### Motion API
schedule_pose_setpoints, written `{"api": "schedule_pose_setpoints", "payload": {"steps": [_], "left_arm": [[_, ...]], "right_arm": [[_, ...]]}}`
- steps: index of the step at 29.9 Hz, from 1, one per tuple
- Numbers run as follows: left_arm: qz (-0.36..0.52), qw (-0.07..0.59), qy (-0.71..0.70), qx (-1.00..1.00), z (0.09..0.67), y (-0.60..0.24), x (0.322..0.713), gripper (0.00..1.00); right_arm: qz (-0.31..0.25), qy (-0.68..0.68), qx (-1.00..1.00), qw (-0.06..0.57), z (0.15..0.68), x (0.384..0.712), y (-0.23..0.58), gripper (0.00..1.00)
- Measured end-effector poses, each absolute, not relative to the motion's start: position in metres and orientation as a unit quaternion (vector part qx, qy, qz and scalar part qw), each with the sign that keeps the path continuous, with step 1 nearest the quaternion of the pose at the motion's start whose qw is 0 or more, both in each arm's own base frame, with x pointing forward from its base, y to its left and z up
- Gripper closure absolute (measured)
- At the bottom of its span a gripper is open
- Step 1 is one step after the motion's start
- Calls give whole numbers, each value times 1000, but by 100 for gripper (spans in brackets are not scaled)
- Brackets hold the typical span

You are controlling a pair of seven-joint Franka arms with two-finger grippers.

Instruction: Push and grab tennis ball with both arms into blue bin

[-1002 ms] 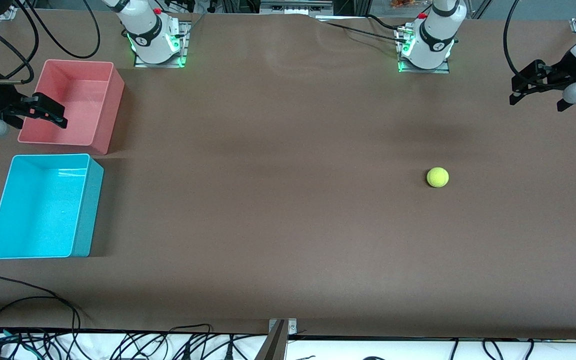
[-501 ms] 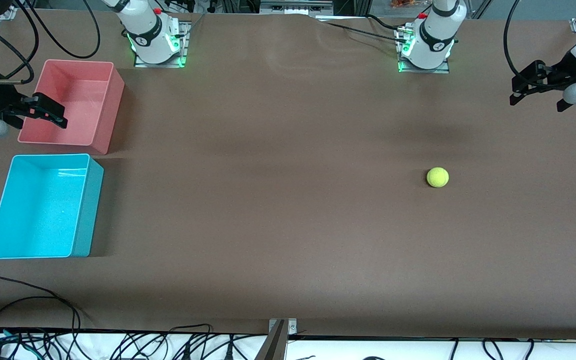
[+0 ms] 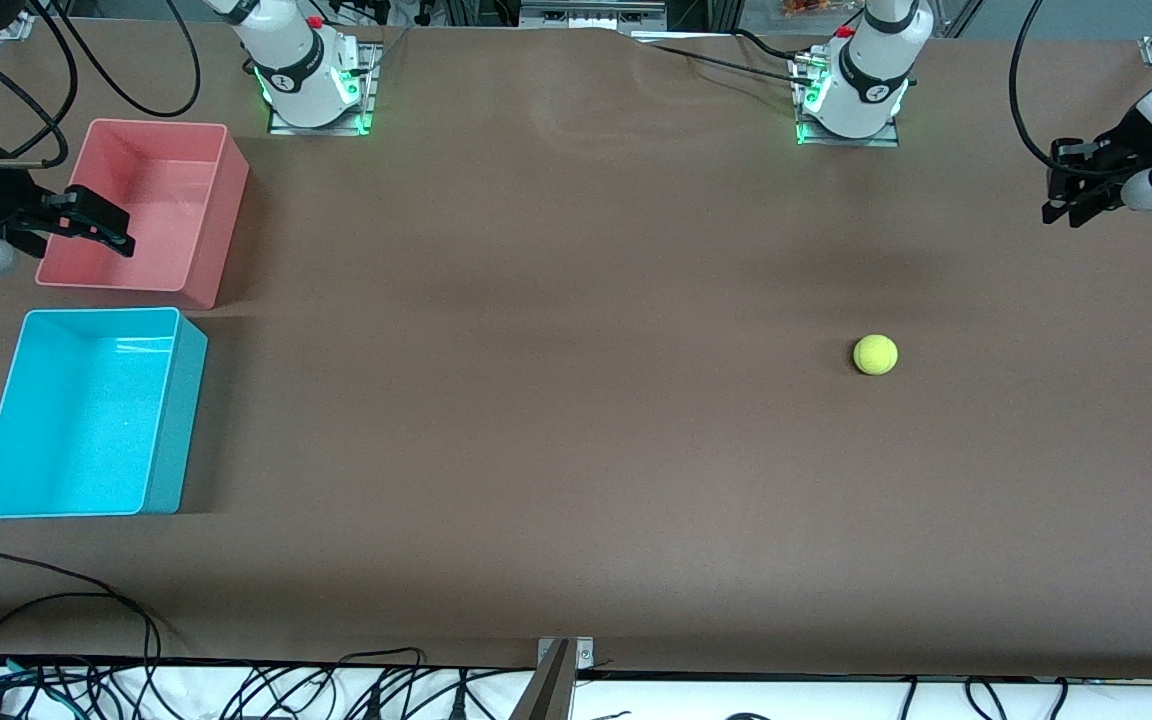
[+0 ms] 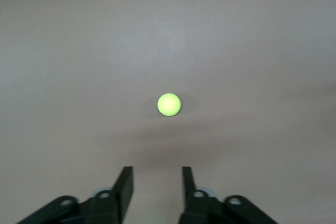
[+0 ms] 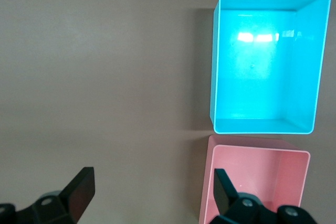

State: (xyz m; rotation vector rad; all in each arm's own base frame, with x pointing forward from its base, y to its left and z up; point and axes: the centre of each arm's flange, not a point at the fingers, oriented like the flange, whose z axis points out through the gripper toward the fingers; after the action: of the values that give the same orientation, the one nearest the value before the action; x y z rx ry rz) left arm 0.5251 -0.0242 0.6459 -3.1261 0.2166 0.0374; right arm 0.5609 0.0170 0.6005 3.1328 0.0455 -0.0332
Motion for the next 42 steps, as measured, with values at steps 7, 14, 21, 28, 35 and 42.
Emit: {"api": "schedule_pose_setpoints", "payload": {"steps": [7, 14, 21, 28, 35, 42], "left_arm": [[12, 4, 69, -998, 646, -24, 525, 99], [12, 4, 69, -998, 646, -24, 525, 99], [12, 4, 66, -998, 646, -21, 525, 99], [12, 4, 54, -998, 646, -20, 525, 99], [12, 5, 43, -999, 646, -19, 525, 99], [14, 5, 40, -999, 646, -18, 525, 99]], "right_arm": [[-11, 15, 1000, 4, 600, 561, 17, 0], [-11, 15, 1000, 4, 600, 561, 17, 0], [-11, 15, 1000, 4, 600, 561, 17, 0], [-11, 15, 1000, 4, 600, 561, 17, 0], [-11, 15, 1000, 4, 600, 561, 17, 0], [-11, 15, 1000, 4, 600, 561, 17, 0]]}}
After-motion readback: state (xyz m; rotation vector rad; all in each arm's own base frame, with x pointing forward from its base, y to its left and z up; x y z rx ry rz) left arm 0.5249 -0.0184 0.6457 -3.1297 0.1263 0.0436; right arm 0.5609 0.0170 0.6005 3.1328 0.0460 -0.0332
